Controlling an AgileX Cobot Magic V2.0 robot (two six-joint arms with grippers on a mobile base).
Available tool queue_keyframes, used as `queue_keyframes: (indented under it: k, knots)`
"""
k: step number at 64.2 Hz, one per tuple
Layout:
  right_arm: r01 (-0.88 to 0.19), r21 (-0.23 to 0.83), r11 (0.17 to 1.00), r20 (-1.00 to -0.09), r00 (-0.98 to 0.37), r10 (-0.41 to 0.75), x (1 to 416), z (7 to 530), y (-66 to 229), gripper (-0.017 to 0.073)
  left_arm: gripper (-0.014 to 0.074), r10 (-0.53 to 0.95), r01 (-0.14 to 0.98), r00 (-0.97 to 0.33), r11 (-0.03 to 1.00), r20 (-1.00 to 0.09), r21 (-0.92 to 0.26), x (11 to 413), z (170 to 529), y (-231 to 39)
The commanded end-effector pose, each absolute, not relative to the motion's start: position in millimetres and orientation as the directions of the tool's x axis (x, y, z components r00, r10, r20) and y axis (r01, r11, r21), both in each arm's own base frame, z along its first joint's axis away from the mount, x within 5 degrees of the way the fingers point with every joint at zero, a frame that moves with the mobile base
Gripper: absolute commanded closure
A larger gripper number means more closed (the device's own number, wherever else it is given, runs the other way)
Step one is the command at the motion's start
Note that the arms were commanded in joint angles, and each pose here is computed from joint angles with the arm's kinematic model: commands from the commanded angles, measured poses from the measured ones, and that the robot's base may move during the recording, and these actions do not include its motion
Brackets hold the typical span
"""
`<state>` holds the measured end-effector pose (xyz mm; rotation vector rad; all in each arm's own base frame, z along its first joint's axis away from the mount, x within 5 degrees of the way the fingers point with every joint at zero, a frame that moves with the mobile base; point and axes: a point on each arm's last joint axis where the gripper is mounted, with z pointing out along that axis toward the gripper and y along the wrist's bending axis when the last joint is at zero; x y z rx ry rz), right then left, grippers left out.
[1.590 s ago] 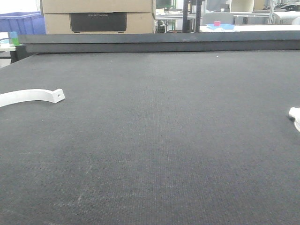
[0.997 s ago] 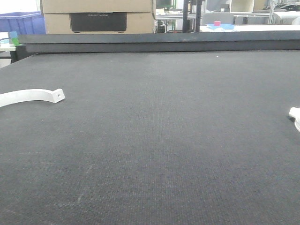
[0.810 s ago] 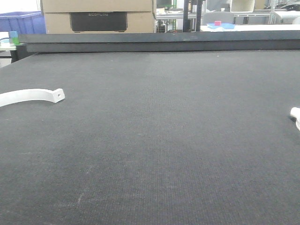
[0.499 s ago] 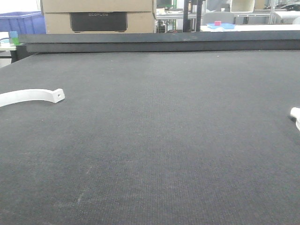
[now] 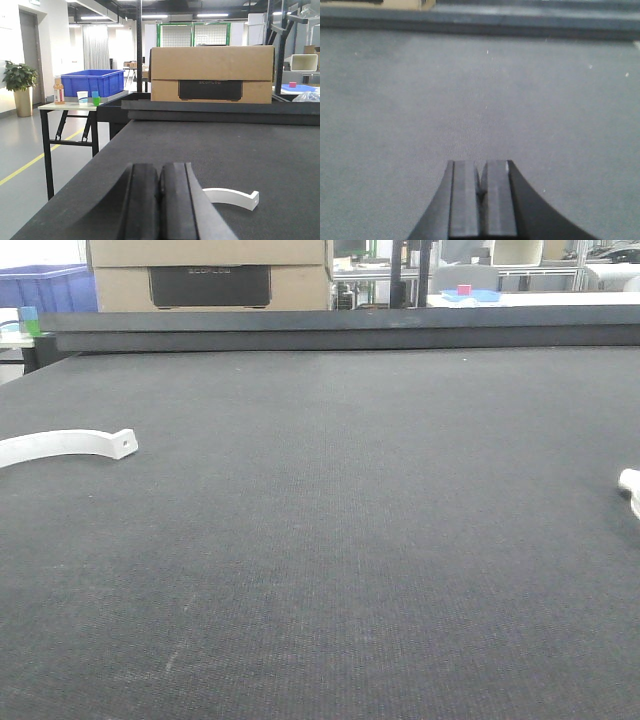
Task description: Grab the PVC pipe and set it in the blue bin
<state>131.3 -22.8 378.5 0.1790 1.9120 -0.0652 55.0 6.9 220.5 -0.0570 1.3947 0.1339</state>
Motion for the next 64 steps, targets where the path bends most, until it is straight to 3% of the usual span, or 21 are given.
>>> queue_keyframes:
  k: [1, 8, 12, 18, 38, 49, 64]
  knots:
    - [0.165, 0.039, 0.986, -0.957, -0.276, 0.084, 137, 385, -25, 0.0721, 0.0704, 0.057, -0.132, 0.208, 0.991, -0.976, 0.029, 54, 225, 7]
    - [0.172, 0.037, 0.984, -0.975, -0.212, 0.074, 138, 391, -26, 0.0721, 0.0704, -0.137, -0.106, 0.247, 0.98, -0.959, -0.167, 53, 226, 9]
    - [0.174, 0.037, 0.984, -0.979, -0.194, 0.071, 138, 393, -26, 0.0721, 0.0704, -0.156, -0.104, 0.232, 0.977, -0.96, -0.184, 54, 224, 9]
    - [0.174, 0.037, 0.984, -0.979, -0.194, 0.071, 138, 393, -26, 0.0721, 0.0704, -0.169, -0.088, 0.109, 0.98, -0.98, -0.179, 53, 226, 5]
    - [0.166, 0.042, 0.985, -0.945, -0.312, 0.093, 148, 379, -28, 0.0721, 0.0704, -0.164, -0.081, 0.0, 0.983, -0.987, -0.163, 71, 291, 5]
    - [0.162, 0.049, 0.986, -0.891, -0.439, 0.117, 163, 362, -30, 0.0721, 0.0704, -0.001, -0.107, -0.139, 0.994, -0.99, 0.014, 110, 325, 12]
    - [0.166, 0.057, 0.984, -0.827, -0.544, 0.139, 187, 341, -36, 0.0721, 0.0704, 0.014, -0.106, -0.224, 0.994, -0.974, 0.039, 170, 344, 20]
